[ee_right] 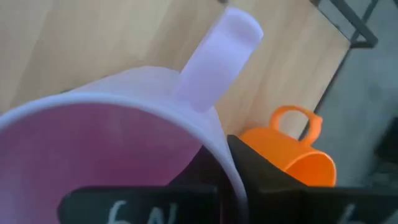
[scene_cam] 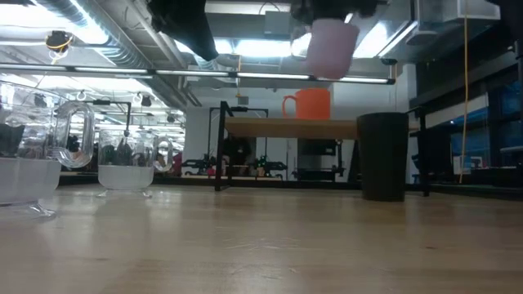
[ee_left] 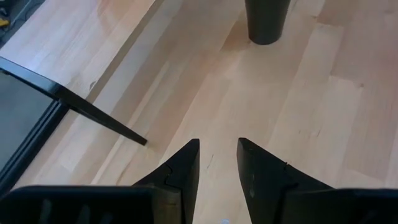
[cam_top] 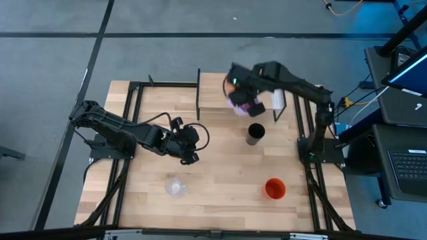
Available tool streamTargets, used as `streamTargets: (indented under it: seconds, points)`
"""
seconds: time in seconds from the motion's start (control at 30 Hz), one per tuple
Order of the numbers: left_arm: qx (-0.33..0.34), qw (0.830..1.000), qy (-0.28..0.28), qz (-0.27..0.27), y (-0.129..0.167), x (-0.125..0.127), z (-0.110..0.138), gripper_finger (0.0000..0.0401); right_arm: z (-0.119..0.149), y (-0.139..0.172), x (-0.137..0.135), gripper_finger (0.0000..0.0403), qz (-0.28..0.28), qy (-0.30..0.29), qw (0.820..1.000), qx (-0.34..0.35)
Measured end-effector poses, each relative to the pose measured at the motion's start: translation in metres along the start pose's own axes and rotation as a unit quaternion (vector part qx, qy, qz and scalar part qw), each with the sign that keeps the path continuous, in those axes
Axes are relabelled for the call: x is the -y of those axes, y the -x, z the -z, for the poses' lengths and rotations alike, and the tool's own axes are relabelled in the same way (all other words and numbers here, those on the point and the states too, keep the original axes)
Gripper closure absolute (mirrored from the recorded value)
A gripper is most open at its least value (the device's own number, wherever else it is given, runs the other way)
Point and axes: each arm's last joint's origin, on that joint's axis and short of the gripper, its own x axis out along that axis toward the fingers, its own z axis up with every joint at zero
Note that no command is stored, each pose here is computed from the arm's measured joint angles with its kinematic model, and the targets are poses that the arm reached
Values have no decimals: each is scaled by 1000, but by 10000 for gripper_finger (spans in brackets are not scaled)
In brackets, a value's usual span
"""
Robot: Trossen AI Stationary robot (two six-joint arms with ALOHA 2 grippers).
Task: Stack small to large cups/mugs on shelf
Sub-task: Put the purple mug on the shelf
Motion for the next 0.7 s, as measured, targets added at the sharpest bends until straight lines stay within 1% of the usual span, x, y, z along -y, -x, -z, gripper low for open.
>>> streamTargets:
  seconds: [0.1, 0.2, 0.27, 0.33, 0.43, 0.6, 0.7]
  points:
    - [1, 1000, 7, 0, 0, 0, 0, 299, 19, -4, 16, 391, -23, -20, 999, 20]
    - [1, 1000, 12, 1, 0, 0, 0, 299, 32, -10, 28, 391, -32, -45, 998, 27]
    - [1, 1000, 12, 1, 0, 0, 0, 299, 37, -15, 34, 391, -31, -47, 998, 24]
    - [1, 1000, 12, 1, 0, 0, 0, 299, 41, -18, 39, 391, -30, -38, 998, 29]
    - [1, 1000, 8, 1, 0, 0, 0, 299, 39, -25, 44, 391, -32, -22, 998, 48]
    - [2, 1000, -1, -1, 0, 0, 0, 299, 32, -48, 50, 391, -45, -3, 998, 39]
    - [3, 1000, -1, -3, 0, 0, 0, 299, 30, -60, 51, 391, -56, 19, 998, 30]
